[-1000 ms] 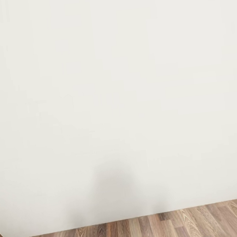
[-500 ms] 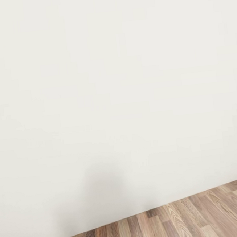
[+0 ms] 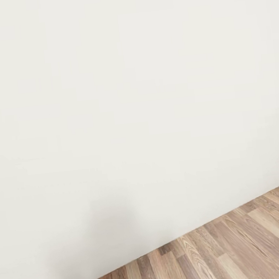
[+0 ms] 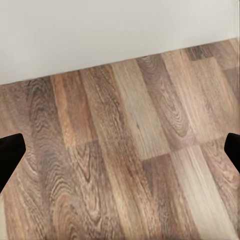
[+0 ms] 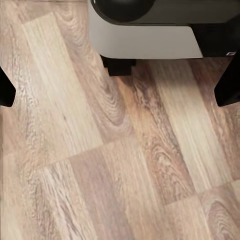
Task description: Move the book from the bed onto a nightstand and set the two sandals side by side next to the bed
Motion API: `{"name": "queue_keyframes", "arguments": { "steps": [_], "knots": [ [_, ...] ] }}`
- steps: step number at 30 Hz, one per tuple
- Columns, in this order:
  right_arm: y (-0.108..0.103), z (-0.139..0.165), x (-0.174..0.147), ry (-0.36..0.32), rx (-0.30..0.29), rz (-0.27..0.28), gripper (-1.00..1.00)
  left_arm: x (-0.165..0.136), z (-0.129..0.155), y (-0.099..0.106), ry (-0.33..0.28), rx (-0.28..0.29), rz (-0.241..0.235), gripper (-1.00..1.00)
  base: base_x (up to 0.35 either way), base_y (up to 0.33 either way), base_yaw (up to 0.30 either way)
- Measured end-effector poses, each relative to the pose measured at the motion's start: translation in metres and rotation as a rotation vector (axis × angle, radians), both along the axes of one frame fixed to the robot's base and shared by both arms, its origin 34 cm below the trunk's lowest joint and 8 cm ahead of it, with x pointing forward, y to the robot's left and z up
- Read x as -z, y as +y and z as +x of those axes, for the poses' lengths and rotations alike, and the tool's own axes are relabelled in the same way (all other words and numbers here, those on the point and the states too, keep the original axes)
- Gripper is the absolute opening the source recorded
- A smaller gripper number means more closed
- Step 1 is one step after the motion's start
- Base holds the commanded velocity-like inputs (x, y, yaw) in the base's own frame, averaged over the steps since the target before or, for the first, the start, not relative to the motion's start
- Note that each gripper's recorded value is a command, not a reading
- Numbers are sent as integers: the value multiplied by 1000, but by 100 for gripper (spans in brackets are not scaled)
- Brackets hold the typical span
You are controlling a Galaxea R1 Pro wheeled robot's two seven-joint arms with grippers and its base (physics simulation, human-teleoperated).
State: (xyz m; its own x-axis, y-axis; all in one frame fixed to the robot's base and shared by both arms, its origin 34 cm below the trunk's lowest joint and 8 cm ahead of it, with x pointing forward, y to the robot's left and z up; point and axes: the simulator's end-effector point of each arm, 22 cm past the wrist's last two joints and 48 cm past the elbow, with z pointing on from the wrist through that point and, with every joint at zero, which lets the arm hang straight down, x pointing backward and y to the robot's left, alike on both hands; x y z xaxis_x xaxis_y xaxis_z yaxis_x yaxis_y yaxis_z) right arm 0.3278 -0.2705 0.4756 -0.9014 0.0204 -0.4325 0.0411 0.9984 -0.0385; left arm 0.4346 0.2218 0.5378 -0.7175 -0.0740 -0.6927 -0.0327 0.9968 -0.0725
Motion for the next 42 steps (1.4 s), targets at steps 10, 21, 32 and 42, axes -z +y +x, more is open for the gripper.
{"name": "queue_keyframes", "arguments": {
  "steps": [10, 21, 32, 42],
  "knots": [
    [-1, -1, 0, 2, 1, -1, 100, 0, 0, 1, 0, -2, 0, 100, 0, 0, -281],
    [0, -1, 0, 2, -1, 0, 100, 0, 0, 2, 1, -2, 1, 100, 0, 0, -281],
    [3, 1, 0, -3, -5, 2, 100, 0, 0, -1, 0, 1, -1, 100, 0, 0, -281],
    [3, 5, -2, -10, -5, 3, 100, 0, 0, -1, 0, 1, -1, 100, 0, 0, -174]
  ]
}}
